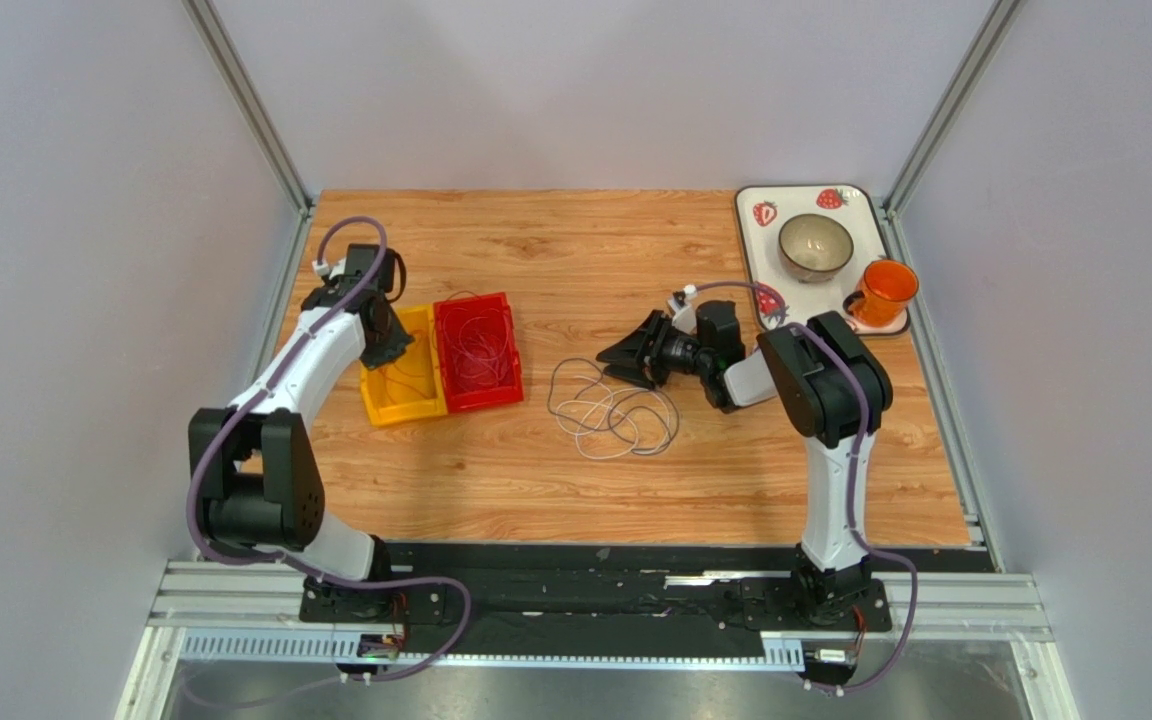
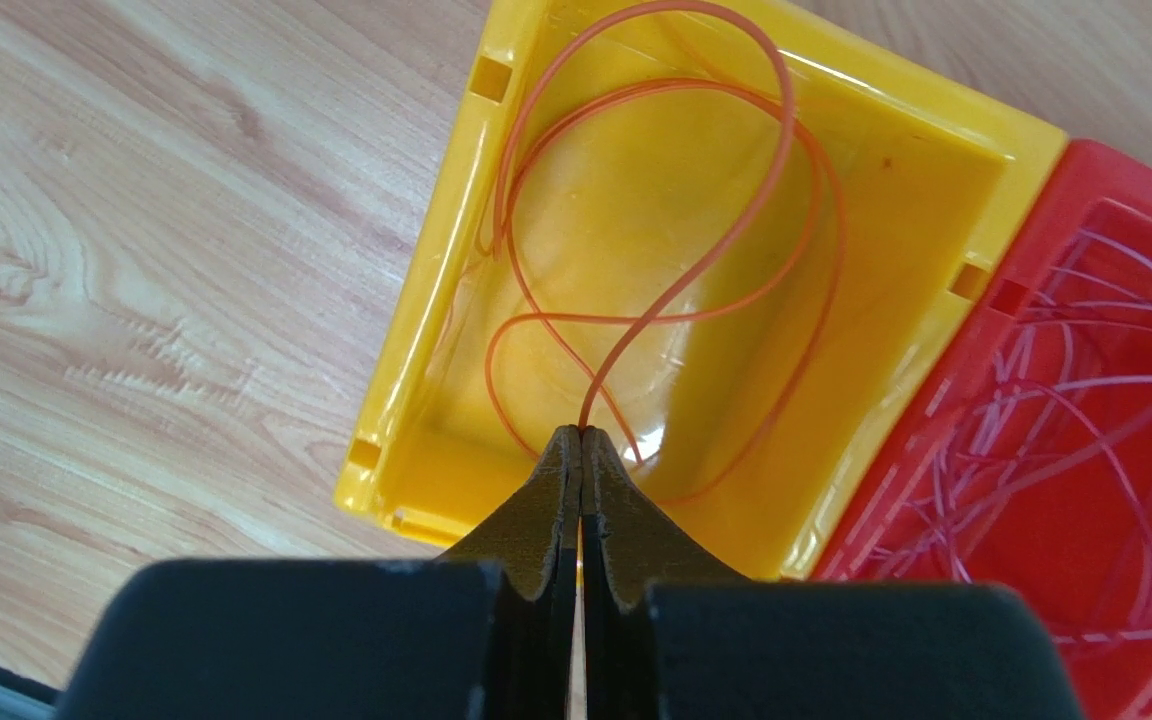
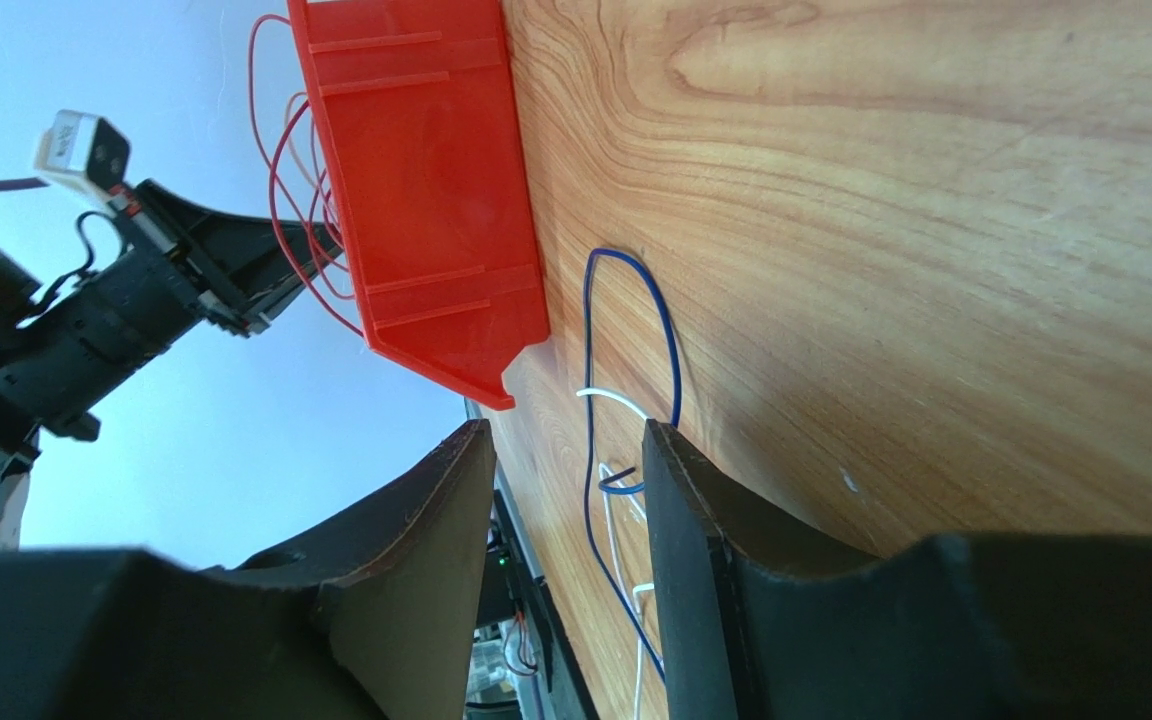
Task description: Untangle the cables
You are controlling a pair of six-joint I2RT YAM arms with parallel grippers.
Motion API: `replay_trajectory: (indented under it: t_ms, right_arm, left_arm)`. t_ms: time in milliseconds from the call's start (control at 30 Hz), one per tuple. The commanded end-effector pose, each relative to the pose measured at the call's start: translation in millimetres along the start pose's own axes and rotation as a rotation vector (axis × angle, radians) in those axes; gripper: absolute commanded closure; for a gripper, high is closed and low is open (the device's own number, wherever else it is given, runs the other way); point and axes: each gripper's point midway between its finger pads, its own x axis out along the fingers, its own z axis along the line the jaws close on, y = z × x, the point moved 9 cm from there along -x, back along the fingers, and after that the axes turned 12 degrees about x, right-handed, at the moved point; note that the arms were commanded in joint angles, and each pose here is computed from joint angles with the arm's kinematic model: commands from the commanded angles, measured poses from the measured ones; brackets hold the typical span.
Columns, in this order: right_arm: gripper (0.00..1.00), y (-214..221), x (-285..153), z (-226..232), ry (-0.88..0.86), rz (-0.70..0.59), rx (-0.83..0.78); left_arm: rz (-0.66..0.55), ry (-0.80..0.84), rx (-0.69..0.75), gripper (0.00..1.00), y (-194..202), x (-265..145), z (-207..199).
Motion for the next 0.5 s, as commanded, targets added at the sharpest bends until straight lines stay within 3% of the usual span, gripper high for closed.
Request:
replay_trajectory:
  t_ms: [0,267,467]
  right_arm:
    - [0.55,-1.8,-1.0,4.0,-0.051,0.012,-0.014]
    - [0.56,-1.9,-0.4,2.8,-0.053,0.017,-0.009]
    - [0.56,-1.9,0.0,3.1,-0.058,0.021,-0.007]
  left_arm:
    - [-0.027,-0.038,-0.005,1.0,-2.4,16.7,-1.4]
    - [-0.066,-0.071,0.089,1.0,10.7,19.5,-23.6]
    - [-0.031,-0.054,0.104,1.0,22.2,23.8,-34.9]
